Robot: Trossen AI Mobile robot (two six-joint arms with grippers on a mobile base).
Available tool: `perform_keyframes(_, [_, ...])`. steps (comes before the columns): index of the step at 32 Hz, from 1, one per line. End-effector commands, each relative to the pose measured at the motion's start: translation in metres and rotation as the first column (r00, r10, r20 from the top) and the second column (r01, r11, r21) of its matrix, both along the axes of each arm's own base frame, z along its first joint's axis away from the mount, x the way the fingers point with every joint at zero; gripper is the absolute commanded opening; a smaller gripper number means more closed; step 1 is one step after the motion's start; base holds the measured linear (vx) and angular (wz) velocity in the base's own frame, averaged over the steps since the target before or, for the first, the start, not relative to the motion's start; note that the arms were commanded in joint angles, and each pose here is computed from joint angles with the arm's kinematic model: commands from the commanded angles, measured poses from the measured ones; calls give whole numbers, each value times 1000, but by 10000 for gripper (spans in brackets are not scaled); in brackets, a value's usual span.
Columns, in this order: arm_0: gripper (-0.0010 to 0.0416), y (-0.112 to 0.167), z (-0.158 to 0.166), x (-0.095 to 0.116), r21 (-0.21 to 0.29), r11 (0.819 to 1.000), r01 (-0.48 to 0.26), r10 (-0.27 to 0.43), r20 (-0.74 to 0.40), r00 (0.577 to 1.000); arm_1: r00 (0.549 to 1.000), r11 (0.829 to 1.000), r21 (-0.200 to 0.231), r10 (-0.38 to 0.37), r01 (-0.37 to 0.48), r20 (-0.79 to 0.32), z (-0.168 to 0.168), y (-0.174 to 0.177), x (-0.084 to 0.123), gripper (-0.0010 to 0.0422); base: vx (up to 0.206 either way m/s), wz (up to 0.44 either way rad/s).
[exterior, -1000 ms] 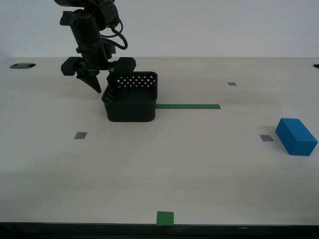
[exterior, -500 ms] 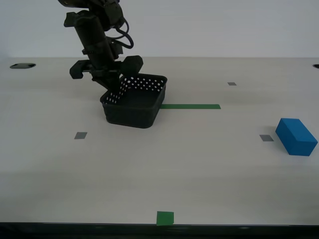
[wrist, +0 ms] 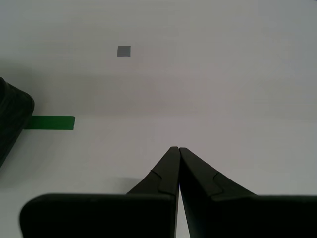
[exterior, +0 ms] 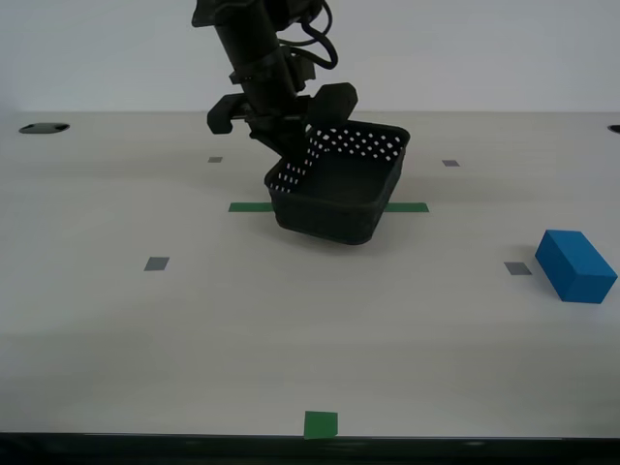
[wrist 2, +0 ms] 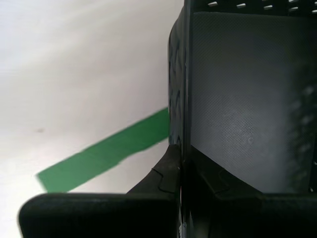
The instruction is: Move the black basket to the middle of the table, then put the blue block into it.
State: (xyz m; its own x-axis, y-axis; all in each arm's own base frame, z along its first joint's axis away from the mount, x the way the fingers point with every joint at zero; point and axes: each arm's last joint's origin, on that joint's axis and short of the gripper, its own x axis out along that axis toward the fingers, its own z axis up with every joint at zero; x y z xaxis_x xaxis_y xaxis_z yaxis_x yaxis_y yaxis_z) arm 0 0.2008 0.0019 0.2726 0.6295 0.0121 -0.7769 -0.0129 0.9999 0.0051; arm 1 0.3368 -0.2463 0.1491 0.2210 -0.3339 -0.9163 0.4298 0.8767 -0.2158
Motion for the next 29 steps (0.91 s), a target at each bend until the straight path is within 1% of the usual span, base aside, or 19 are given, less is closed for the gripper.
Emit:
perform_keyframes(1, [1, 0, 0, 0, 0, 1000, 1, -1, 0, 1000, 1000, 1000, 2, -12, 12, 4, 0, 0, 0, 0, 0, 0])
perform_keyframes(4, [1, 0, 0, 0, 0, 1000, 1, -1, 0, 1000, 1000, 1000, 1, -12, 12, 5, 0, 0, 0, 1, 0, 0])
perform_keyframes(6, [0, 0, 0, 0, 0, 1000, 1, -1, -1, 1000, 1000, 1000, 2, -11, 11, 5, 0, 0, 0, 14, 0, 0])
perform_keyframes(8, [0, 0, 0, 0, 1, 1000, 1, -1, -2, 1000, 1000, 1000, 2, -10, 10, 5, 0, 0, 0, 53, 0, 0])
perform_keyframes(9, [0, 0, 0, 0, 0, 1000, 1, -1, -3, 1000, 1000, 1000, 2, -9, 9, 5, 0, 0, 0, 65, 0, 0])
perform_keyframes(10, [0, 0, 0, 0, 0, 1000, 1, -1, -4, 1000, 1000, 1000, 15, 6, -6, 13, 0, 1, 1, 96, 0, 0])
perform_keyframes(11, [0, 0, 0, 0, 1, 1000, 1, -1, -4, 1000, 999, 999, 41, 18, -19, 32, 0, 2, 1, 121, 0, 0])
perform_keyframes(13, [1, 0, 0, -1, 1, 1000, 1, -1, -7, 1000, 998, 997, 65, 30, -34, 50, -1, 3, 2, 148, 0, 0])
perform_keyframes(14, [0, 0, -1, -1, 1, 1000, 1, -1, -15, 1000, 998, 997, 65, 34, -37, 53, 0, 4, 3, 166, 0, 0])
perform_keyframes(16, [1, 0, -3, -4, 7, 1000, -4, 5, -50, 999, 998, 998, 58, 21, -24, 67, 4, 3, 6, 185, 0, 0])
perform_keyframes(17, [0, 1, -4, -6, 27, 1000, -16, 18, -76, 997, 996, 999, 52, 9, -14, 85, 9, 2, 8, 186, 0, 0])
perform_keyframes(19, [0, 2, -7, -10, 72, 997, -35, 44, -127, 991, 991, 999, 51, 8, -15, 130, 20, 3, 16, 176, 0, 0])
perform_keyframes(21, [0, 3, -9, -14, 98, 995, -35, 52, -171, 984, 982, 998, 61, 16, -28, 189, 33, 4, 25, 159, 0, 0])
perform_keyframes(23, [0, 3, -10, -16, 105, 994, -27, 48, -199, 979, 971, 997, 63, 24, -40, 236, 44, 7, 33, 142, 0, 0])
perform_keyframes(25, [0, 3, -13, -20, 106, 994, -24, 50, -244, 968, 953, 998, 45, 34, -50, 301, 64, 16, 49, 98, 0, 0])
perform_keyframes(26, [1, 4, -13, -21, 106, 994, -27, 53, -256, 965, 946, 997, 41, 43, -59, 321, 70, 20, 54, 80, 0, 0])
perform_keyframes(28, [3, 4, -15, -21, 104, 994, -32, 59, -264, 963, 931, 996, 37, 58, -76, 361, 82, 34, 67, 31, 0, 0])
perform_keyframes(29, [3, 4, -16, -22, 104, 994, -32, 59, -267, 962, 928, 996, 37, 63, -82, 367, 84, 37, 69, 19, 0, 0])
